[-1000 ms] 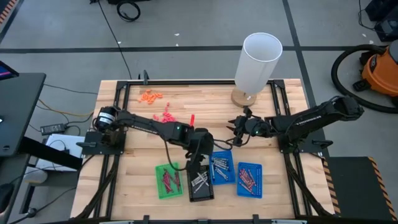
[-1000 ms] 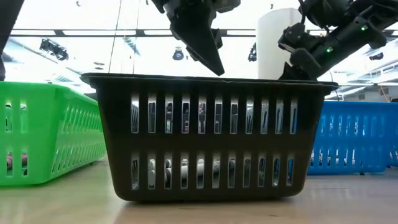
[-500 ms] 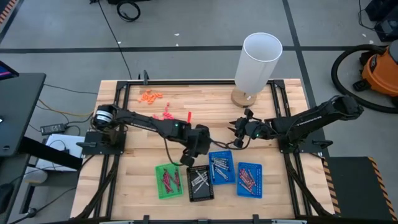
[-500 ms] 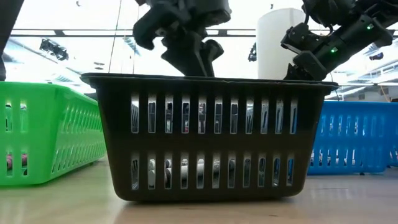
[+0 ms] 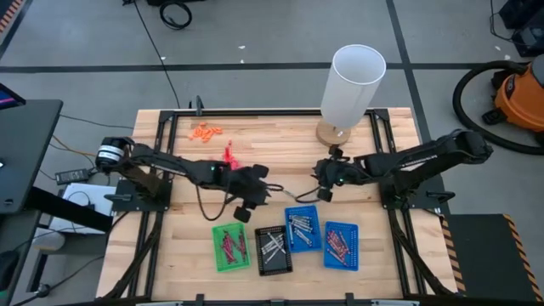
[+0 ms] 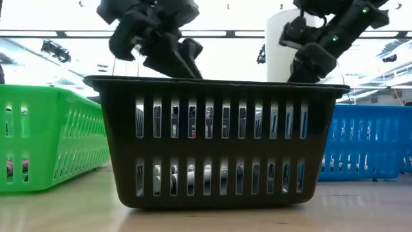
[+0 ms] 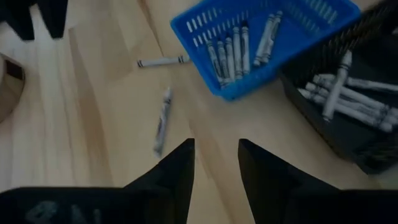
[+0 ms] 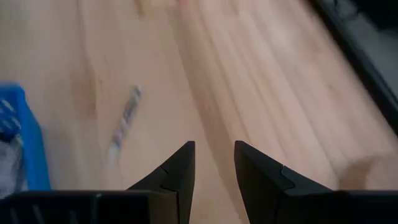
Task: Sort crayons
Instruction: Put the white crayon into the black bin
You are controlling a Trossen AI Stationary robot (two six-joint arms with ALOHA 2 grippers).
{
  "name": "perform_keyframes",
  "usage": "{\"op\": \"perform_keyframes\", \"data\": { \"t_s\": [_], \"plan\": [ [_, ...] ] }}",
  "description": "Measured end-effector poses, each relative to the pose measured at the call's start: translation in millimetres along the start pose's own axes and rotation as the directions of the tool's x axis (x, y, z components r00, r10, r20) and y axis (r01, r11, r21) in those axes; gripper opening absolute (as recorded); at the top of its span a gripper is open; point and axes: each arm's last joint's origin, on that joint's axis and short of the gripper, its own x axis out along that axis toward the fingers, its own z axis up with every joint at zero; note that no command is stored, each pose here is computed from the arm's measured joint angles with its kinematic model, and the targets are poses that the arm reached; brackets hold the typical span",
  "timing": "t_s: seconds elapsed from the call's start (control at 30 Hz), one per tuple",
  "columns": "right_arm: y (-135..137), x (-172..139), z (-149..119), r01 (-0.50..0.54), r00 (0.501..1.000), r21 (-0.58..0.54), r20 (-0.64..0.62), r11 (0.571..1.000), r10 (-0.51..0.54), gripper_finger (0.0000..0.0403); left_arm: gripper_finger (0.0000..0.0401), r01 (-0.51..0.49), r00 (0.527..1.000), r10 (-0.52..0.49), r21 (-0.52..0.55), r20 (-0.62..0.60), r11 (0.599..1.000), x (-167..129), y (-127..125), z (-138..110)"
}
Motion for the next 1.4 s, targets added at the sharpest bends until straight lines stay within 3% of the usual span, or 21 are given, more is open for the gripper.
{"op": "perform_keyframes", "data": {
  "t_s": [0.17,0.33,0.53,0.8,0.93,1.1,1.23,1.4],
  "plan": [
    [-0.6,10.2,13.0,-0.065,0.99,-0.024,-0.129,0.998,0.061,0.012,0.0133,-0.026,0.996,0.027,-0.023,0.089,0.999,2.0,-14.3,-21.5],
    [1.8,17.1,24.0,-0.153,0.954,-0.159,-0.281,0.975,0.104,0.0122,0.0133,-0.05,0.984,0.054,-0.03,0.172,0.998,2.9,-22.8,-34.9],
    [5.2,15.3,39.1,-0.291,0.915,-0.329,-0.371,0.898,0.16,0.0122,0.0133,-0.055,0.98,0.062,-0.043,0.191,0.998,-7.3,-26.2,-34.8],
    [11.4,32.6,30.5,-0.404,0.849,-0.396,-0.498,0.825,0.177,0.0124,0.0133,-0.059,0.976,0.067,-0.046,0.205,0.997,-9.6,-28.8,-38.7],
    [8.3,49.8,37.9,-0.339,0.85,-0.313,-0.507,0.887,0.146,0.0132,0.0133,-0.073,0.96,0.099,-0.108,0.263,0.991,-9.9,-24.4,-36.3],
    [5.4,70.0,58.5,-0.305,0.844,-0.182,-0.506,0.935,0.177,0.0148,0.0133,-0.076,0.958,0.121,-0.178,0.259,0.981,-9.1,-18.5,-40.4],
    [10.0,88.0,71.1,-0.306,0.834,-0.102,-0.508,0.947,0.215,0.0164,0.0133,-0.064,0.964,0.114,-0.206,0.242,0.976,-8.2,-20.3,-43.5],
    [15.6,100.8,82.2,-0.289,0.834,-0.047,-0.502,0.956,0.227,0.019,0.0133,-0.06,0.971,0.102,-0.192,0.217,0.98,-4.9,-41.1,-62.0]
  ]
}}
